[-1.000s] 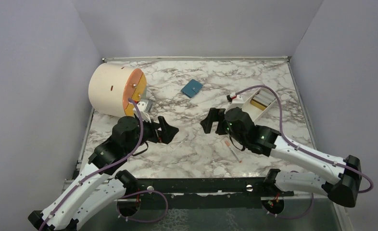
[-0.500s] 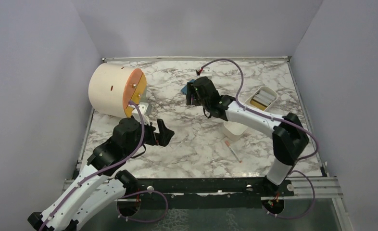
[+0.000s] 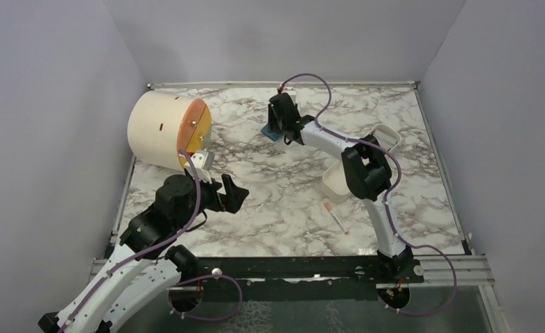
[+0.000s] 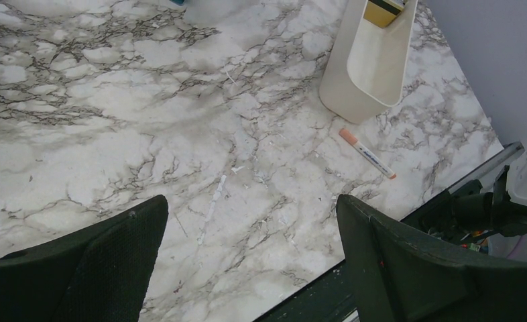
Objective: Put the credit cards into the card holder
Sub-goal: Move the card holder to the center of the board.
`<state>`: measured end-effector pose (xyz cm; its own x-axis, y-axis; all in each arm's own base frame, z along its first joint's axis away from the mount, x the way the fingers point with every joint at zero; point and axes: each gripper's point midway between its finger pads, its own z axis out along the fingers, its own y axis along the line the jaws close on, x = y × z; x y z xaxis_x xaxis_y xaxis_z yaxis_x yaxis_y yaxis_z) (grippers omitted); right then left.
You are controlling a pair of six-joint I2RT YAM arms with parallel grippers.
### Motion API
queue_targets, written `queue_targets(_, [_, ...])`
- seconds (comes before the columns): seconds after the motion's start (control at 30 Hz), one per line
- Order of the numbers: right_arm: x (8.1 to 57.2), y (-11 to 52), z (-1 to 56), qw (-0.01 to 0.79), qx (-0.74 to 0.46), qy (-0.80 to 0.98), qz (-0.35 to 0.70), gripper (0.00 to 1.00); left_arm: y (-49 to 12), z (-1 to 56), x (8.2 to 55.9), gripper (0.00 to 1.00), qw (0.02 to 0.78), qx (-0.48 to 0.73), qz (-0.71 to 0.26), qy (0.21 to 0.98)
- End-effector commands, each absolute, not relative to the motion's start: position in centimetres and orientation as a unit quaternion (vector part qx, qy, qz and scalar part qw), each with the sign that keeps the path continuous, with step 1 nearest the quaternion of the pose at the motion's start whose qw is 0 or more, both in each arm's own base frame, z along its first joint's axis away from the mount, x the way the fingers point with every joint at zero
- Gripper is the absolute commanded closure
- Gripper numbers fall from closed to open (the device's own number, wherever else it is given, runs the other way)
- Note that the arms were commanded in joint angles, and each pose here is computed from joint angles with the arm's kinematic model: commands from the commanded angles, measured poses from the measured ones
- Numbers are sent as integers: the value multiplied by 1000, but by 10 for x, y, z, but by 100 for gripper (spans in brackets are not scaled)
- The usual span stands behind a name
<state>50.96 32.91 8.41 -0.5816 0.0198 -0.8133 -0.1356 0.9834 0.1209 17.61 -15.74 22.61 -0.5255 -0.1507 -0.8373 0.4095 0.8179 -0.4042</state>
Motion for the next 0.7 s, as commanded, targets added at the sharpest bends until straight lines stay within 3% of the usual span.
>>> queue_targets(0.0, [521,326,59,444,-37,893,63,47,-152,222,179,1,488,75,-278,824])
queue_targets(0.23, [517,322,15,422,-79,902,37,52,-154,219,179,1,480,78,-277,828])
queue_targets(0.67, [442,301,-7,360,-161,917,62,64,-163,194,192,11,418,49,-245,874])
